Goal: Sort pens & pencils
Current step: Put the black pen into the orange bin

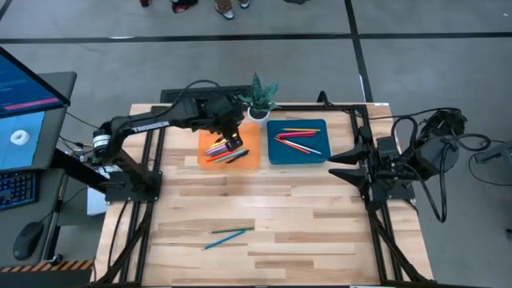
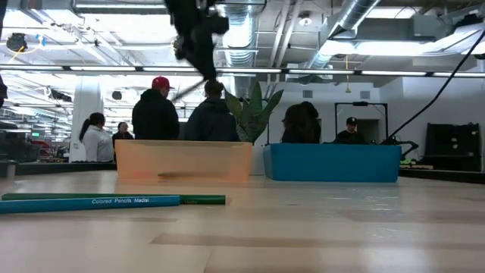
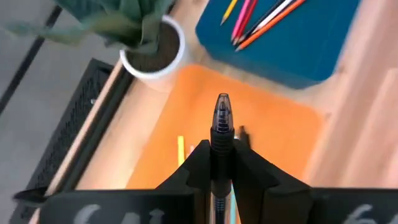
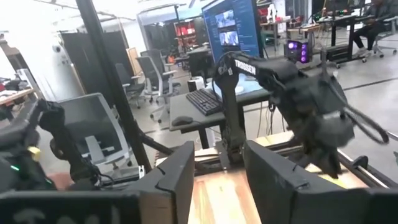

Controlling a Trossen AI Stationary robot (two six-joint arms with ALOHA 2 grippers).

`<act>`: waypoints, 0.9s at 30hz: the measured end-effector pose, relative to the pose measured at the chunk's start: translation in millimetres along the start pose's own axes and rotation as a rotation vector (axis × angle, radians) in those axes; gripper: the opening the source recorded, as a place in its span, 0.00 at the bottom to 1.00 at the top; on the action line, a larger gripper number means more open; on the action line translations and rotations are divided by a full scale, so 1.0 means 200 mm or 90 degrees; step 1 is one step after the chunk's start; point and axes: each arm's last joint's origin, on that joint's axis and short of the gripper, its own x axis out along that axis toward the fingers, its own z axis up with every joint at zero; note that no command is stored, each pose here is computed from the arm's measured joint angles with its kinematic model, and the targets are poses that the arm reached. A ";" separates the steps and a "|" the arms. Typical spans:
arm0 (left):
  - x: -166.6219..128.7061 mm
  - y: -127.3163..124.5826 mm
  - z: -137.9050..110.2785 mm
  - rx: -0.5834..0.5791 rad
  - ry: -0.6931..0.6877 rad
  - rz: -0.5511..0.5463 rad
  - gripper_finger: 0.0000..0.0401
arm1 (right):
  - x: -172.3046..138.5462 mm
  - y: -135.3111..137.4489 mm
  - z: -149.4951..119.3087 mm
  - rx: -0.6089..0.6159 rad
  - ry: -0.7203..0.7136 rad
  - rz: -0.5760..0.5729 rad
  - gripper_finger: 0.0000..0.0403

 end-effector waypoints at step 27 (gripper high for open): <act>0.53 0.13 -0.48 -0.042 0.097 0.034 0.22 | 0.02 -0.04 -0.03 -0.024 0.030 -0.034 0.40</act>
